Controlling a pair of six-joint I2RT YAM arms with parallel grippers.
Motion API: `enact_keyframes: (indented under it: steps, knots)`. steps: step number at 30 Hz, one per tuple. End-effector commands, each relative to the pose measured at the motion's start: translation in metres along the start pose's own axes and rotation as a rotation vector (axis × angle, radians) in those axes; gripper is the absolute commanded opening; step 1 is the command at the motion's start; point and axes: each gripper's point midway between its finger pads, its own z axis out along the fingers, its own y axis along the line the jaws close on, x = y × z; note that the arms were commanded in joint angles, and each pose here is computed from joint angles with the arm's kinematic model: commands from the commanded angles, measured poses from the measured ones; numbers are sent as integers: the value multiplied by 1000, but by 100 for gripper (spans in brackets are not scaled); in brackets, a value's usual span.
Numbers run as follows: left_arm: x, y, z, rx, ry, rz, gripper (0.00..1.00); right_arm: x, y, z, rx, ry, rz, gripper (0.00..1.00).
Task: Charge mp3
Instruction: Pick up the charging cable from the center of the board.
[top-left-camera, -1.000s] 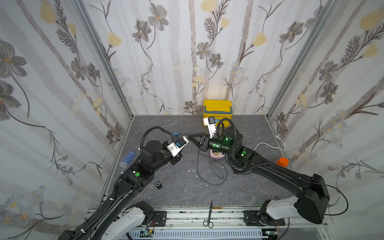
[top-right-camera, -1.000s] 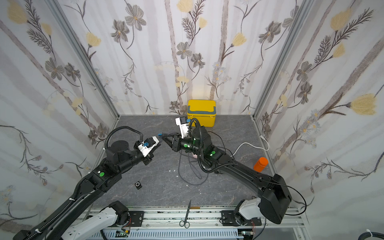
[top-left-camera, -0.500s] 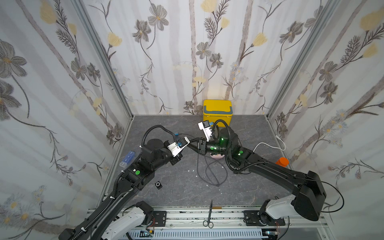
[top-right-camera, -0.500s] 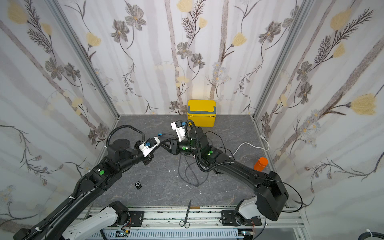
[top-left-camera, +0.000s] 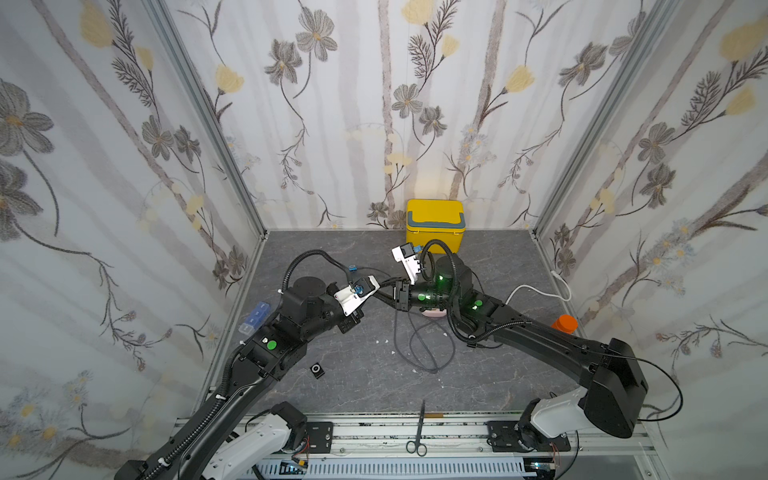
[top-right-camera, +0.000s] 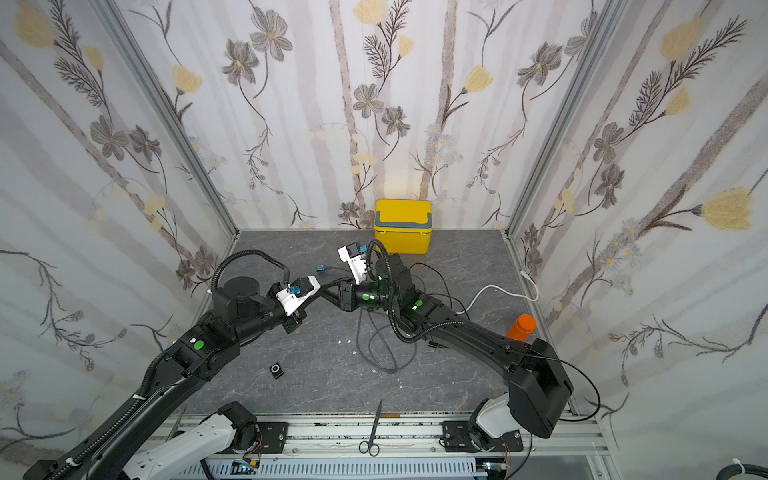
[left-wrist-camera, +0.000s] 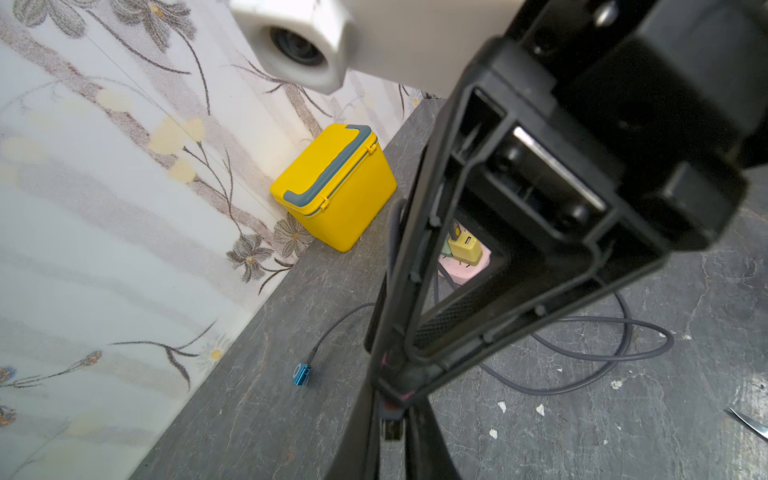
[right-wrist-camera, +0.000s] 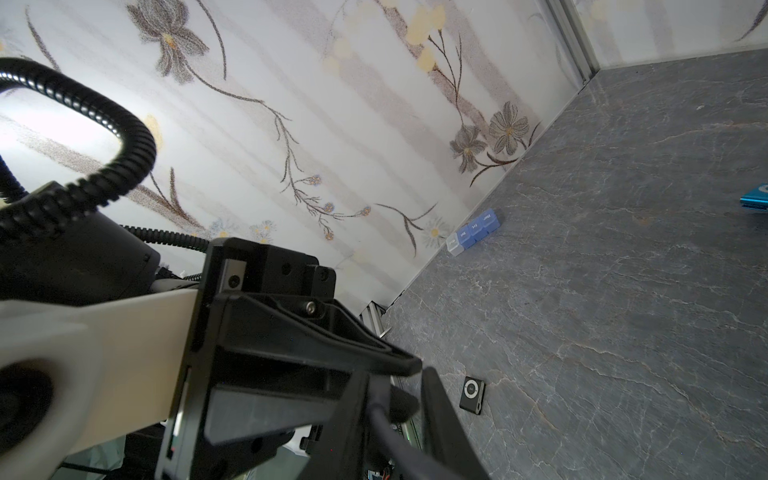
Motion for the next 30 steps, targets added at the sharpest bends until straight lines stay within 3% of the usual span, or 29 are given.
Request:
enact_keyframes:
  steps: [1, 5, 12, 19, 30]
  knots:
    - [-2, -2, -1, 14, -4, 12, 10, -5, 7, -1, -23, -11, -11, 23]
    - [1, -4, 1, 23, 10, 20, 10, -2, 5, 1, -24, 1, 1, 14]
    - [5, -3, 2, 20, 32, 39, 9, 3, 5, 1, -31, 25, 8, 9]
    - [6, 1, -3, -1, 45, 62, 10, 23, 1, 5, -44, 125, 12, 2]
    - [8, -8, -3, 50, 76, 93, 10, 38, 9, 5, -116, 222, 23, 5]
